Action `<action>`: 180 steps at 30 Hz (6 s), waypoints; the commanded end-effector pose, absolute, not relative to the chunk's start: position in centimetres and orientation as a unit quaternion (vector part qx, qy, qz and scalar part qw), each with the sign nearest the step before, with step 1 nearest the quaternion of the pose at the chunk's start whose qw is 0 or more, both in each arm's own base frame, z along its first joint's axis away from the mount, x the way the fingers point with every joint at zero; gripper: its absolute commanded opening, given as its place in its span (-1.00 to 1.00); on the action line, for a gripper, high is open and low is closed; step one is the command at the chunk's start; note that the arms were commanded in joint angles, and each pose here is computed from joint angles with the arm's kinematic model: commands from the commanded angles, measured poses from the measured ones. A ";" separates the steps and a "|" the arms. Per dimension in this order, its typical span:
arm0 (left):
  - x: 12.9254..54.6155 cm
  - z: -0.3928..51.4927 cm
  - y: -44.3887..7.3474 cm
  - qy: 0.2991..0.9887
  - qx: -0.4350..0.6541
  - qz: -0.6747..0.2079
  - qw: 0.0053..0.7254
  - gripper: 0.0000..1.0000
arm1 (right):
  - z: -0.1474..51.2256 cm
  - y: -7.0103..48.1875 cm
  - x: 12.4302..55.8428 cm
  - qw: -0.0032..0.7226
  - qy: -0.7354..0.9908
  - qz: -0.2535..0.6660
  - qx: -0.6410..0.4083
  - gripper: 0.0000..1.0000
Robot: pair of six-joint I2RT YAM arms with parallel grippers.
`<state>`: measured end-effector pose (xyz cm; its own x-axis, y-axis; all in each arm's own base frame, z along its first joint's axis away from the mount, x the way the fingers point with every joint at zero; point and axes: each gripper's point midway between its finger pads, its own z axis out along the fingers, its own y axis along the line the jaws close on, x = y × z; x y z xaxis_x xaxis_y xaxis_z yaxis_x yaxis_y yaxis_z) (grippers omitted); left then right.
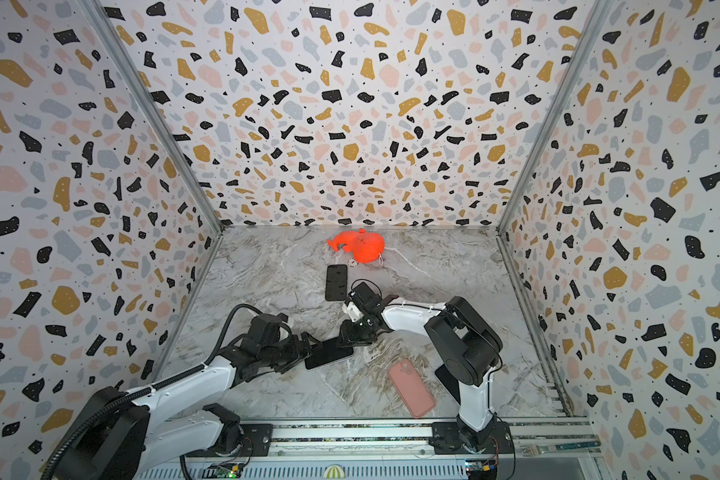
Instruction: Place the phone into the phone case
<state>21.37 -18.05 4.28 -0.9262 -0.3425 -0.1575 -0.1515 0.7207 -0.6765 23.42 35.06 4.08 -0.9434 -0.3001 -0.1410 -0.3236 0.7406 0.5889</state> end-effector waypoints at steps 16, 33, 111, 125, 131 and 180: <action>20.2 5.0 -17.2 0.938 -0.089 -0.304 0.140 0.61 | 7.1 31.7 23.4 0.116 0.946 0.236 -0.190 -0.15; 19.7 3.6 -19.0 0.940 -0.074 -0.308 0.124 0.14 | 5.8 30.8 22.1 0.111 0.945 0.241 -0.189 -0.54; 19.9 2.6 -18.9 0.947 -0.065 -0.292 0.119 0.07 | 3.5 31.1 20.8 0.074 0.942 0.276 -0.178 -0.66; 20.1 2.7 -19.0 0.946 -0.064 -0.293 0.120 0.07 | 2.5 31.4 19.3 0.062 0.939 0.279 -0.189 -0.79; 20.2 2.8 -19.2 0.946 -0.064 -0.295 0.119 0.07 | 2.0 31.5 18.7 0.057 0.939 0.277 -0.193 -0.81; 22.4 1.3 -16.7 0.966 -0.040 -0.234 0.106 0.12 | 5.4 30.4 20.1 0.110 0.939 0.245 -0.215 -0.51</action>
